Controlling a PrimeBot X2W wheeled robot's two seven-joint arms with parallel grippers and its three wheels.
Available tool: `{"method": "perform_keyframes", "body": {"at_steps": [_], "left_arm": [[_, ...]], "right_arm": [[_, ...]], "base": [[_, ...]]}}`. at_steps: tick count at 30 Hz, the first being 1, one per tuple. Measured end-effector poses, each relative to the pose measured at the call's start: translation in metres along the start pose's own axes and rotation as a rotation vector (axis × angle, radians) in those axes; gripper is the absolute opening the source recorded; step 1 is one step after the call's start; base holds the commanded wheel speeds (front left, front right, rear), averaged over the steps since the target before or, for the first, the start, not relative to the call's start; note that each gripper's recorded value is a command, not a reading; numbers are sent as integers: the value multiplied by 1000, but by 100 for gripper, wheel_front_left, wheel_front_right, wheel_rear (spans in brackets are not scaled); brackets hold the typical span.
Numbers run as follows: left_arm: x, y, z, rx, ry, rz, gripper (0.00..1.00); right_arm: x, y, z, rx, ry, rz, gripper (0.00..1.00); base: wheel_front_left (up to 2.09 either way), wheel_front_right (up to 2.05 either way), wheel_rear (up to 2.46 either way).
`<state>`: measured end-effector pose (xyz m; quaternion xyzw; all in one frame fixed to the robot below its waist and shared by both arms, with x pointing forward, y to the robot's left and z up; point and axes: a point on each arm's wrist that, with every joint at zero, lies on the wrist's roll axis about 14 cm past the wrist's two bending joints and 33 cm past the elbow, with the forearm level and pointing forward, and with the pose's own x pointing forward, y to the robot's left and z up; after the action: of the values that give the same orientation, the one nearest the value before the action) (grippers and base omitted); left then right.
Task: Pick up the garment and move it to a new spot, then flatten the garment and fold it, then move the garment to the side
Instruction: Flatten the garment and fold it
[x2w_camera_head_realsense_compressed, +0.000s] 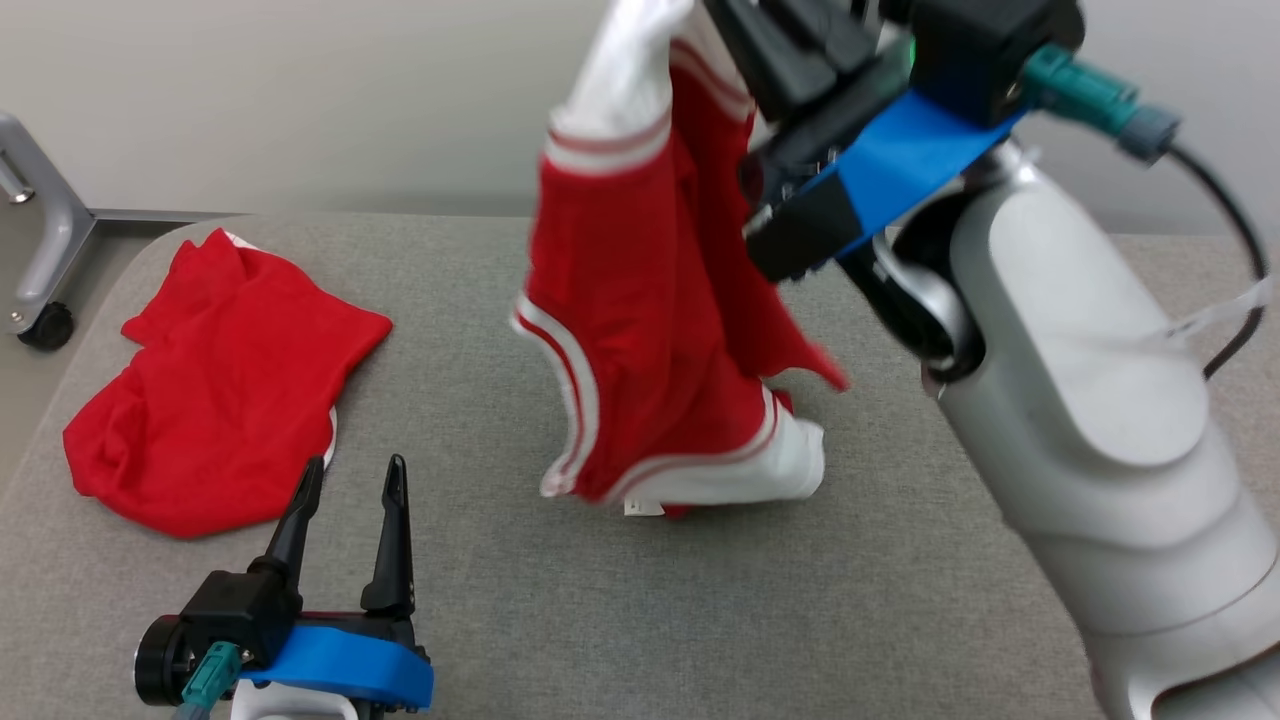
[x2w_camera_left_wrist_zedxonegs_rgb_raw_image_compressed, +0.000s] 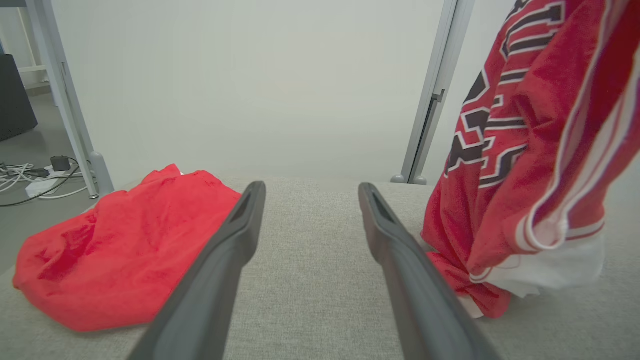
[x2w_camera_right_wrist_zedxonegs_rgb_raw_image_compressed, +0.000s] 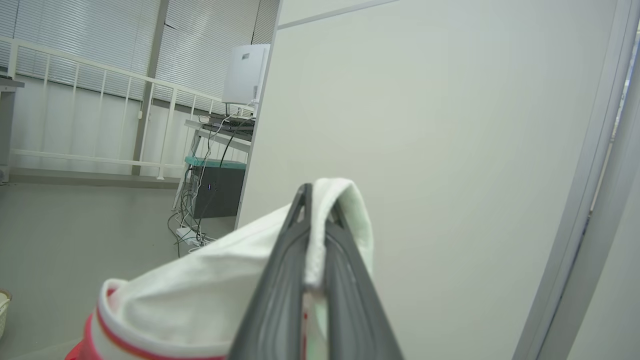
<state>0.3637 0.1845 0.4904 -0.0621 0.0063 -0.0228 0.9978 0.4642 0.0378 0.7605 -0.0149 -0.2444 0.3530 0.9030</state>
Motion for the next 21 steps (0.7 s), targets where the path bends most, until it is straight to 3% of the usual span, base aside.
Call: {"method": "perform_keyframes", "body": {"at_steps": [6, 10, 13, 21], "left_arm": [[-2, 3, 2, 3, -5, 10, 100], [-1, 3, 3, 4, -10, 9, 100], [3, 2, 2, 2, -7, 2, 100], [22, -4, -6, 7, 15, -30, 100]], "right_arm": [[22, 5, 82, -74, -236, 59, 0], [18, -25, 93, -101, -269, -7, 0], [8, -66, 61, -104, -184, -102, 0], [-60, -167, -102, -14, 203, -376, 0]], "base": [[0, 0, 0], [0, 0, 0], [0, 0, 0], [0, 0, 0]]}}
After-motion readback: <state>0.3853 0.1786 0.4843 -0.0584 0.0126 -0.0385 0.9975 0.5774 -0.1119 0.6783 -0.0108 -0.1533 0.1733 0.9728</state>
